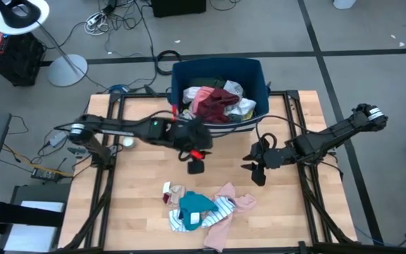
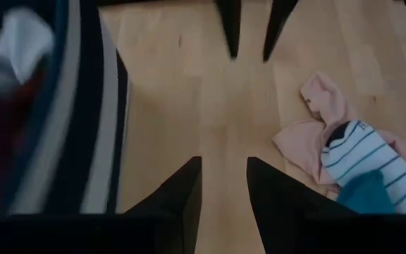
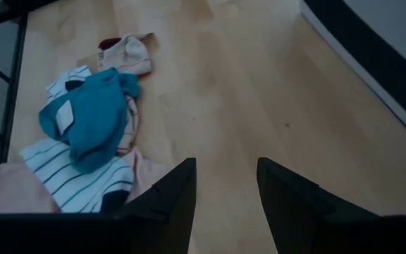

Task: Sort clothes
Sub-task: Put the top pink sock into the blue laundry bin

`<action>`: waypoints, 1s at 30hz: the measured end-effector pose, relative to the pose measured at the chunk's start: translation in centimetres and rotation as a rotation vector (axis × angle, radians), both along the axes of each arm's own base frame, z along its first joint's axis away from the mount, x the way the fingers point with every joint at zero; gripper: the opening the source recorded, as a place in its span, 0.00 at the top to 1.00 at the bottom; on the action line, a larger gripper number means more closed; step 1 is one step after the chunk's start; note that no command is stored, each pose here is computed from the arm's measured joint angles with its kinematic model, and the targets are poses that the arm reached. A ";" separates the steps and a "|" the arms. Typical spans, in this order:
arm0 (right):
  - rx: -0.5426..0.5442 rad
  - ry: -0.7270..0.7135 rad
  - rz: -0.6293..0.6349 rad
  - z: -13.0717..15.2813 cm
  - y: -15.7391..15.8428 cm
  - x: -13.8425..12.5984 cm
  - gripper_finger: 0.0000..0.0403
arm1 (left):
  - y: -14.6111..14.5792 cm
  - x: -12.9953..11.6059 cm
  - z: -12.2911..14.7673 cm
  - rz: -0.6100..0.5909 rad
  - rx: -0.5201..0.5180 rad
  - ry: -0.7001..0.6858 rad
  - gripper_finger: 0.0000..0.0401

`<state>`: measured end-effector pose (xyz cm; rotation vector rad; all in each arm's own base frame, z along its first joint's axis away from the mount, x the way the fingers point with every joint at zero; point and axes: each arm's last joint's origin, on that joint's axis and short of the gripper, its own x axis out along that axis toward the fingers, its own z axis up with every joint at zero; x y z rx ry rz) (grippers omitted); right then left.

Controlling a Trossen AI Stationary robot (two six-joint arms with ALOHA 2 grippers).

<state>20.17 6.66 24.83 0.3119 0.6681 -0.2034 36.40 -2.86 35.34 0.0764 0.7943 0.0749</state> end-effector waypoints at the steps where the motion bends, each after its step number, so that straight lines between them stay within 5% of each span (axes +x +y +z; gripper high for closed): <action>1: 0.002 -0.002 0.002 0.0 0.1 0.0 0.62 | 0.0 -0.6 -1.1 0.010 -0.011 -0.015 0.70; 11: -0.015 -0.030 -0.016 0.0 0.3 0.3 0.62 | 0.7 -10.3 -9.0 0.135 -0.192 -0.222 0.70; 16: -0.050 -0.025 0.034 -1.0 0.9 1.9 0.62 | 0.4 -14.4 -10.9 0.131 -0.251 -0.344 0.70; 23: -0.038 0.041 0.095 -3.4 1.5 3.9 0.62 | 0.0 -17.5 -12.4 0.126 -0.277 -0.450 0.70; 30: 0.006 0.145 0.159 -5.3 1.9 4.5 0.62 | -0.6 -18.1 -13.3 0.122 -0.309 -0.445 0.70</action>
